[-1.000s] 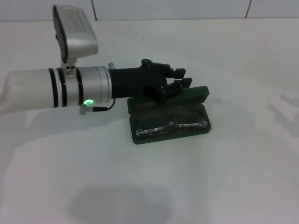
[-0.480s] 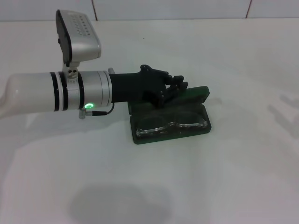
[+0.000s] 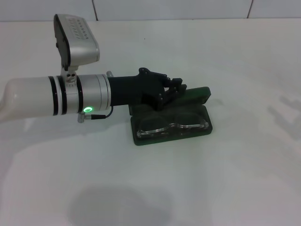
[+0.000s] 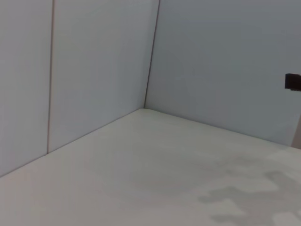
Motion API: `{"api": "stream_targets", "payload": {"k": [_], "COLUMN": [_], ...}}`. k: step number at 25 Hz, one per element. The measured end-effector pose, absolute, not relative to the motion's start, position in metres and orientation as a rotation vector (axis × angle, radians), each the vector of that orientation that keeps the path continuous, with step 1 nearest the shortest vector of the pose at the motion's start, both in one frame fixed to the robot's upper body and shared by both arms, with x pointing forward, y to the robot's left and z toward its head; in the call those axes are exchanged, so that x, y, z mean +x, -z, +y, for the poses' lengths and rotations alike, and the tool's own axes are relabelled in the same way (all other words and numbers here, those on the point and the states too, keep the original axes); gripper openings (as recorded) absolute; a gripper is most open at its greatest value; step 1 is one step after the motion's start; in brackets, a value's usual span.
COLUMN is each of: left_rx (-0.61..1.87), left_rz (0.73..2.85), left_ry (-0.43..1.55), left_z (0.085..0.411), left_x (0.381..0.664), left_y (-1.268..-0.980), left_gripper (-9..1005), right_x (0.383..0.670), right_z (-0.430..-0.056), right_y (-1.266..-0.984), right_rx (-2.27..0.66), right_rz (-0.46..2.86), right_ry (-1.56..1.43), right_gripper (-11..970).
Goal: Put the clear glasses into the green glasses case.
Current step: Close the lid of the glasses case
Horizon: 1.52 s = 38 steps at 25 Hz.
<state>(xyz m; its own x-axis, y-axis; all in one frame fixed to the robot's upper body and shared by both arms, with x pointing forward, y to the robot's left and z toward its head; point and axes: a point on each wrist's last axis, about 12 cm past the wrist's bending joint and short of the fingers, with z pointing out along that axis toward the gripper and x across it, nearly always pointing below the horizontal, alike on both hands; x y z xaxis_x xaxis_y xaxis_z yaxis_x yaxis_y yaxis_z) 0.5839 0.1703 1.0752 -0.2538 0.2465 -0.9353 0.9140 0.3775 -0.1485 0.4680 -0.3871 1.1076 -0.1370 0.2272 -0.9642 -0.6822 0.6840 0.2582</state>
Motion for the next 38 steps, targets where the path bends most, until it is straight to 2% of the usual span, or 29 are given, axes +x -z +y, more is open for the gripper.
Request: {"api": "stream_targets", "payload": {"k": [23,38], "left_rx": [1.057,1.066], "left_rz": [1.759,1.784], "left_ry": [0.930,0.955], "left_z": [0.172,0.175], "left_x": [0.576,0.557], "left_y": [-1.066,-1.050], "left_gripper": [163,162], "right_x": [0.471,0.474], "right_z": [-0.382,-0.381], "right_y": [-1.101,-1.102], "right_rx": [-0.385,-0.386], "right_rz": [1.509,1.505], "right_ry": [-0.823,-0.823], "right_gripper": [500,505]}}
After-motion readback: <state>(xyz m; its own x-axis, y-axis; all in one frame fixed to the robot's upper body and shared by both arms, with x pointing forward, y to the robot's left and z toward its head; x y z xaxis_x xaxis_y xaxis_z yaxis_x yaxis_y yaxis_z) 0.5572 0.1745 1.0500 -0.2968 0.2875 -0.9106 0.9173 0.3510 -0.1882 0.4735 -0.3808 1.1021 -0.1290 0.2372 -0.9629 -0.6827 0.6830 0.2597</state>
